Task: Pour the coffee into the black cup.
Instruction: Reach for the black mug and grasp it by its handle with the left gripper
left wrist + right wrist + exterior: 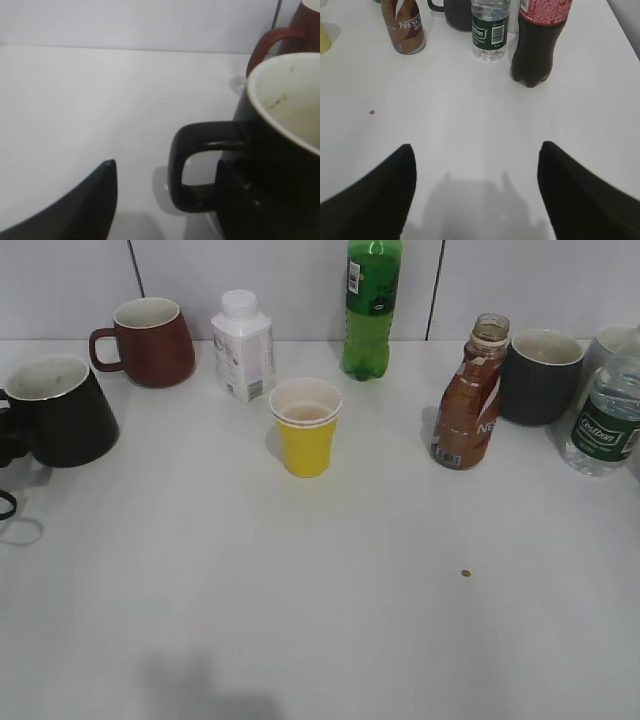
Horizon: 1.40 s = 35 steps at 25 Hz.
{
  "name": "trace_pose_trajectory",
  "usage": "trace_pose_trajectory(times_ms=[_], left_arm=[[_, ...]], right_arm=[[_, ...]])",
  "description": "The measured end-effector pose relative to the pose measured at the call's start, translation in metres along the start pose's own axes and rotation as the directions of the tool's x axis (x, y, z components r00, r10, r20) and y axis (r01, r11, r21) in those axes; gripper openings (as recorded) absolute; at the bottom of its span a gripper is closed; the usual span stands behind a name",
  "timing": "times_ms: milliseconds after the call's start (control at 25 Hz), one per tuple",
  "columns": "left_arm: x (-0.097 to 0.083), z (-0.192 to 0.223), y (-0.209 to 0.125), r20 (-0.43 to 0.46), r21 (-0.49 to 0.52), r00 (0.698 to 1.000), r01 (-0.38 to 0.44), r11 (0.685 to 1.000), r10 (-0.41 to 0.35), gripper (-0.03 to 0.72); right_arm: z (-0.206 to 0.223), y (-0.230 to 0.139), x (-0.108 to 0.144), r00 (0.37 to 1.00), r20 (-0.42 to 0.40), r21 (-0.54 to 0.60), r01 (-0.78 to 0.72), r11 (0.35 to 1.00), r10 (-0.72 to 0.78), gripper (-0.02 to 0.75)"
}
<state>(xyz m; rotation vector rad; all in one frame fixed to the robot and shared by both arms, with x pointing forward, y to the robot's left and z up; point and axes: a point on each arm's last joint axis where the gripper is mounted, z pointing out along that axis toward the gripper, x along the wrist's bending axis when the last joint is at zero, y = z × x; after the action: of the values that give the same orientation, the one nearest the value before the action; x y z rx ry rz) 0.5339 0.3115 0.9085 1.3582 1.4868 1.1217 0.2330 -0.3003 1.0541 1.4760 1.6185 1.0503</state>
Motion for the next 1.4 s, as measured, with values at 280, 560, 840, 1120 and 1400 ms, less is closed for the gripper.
trace_pose_trajectory(times_ms=[280,560,840,1120,1400], left_arm=[[0.011,0.001,0.000,0.003,-0.003,1.000,-0.024,1.000,0.024,0.473],[0.007,0.008,0.004,0.069,-0.020,0.995,-0.076,0.997,0.077,0.471],[0.008,0.013,0.002,0.069,-0.007,0.994,-0.079,0.997,0.079,0.470],[0.008,0.022,0.004,0.078,-0.012,0.993,-0.088,0.996,0.089,0.470],[0.018,0.026,0.005,0.076,-0.018,0.991,-0.107,0.994,0.108,0.397]], right_arm=[[0.000,0.000,0.000,1.000,0.000,0.000,0.000,1.000,0.000,0.588],[0.000,0.000,0.000,1.000,0.000,0.000,0.000,1.000,0.000,0.588],[0.000,0.000,0.000,1.000,0.000,0.000,0.000,1.000,0.000,0.588],[0.000,0.000,0.000,1.000,0.000,0.000,0.000,1.000,0.000,0.588],[0.000,0.000,0.000,1.000,0.000,0.000,0.000,1.000,0.000,0.588]])
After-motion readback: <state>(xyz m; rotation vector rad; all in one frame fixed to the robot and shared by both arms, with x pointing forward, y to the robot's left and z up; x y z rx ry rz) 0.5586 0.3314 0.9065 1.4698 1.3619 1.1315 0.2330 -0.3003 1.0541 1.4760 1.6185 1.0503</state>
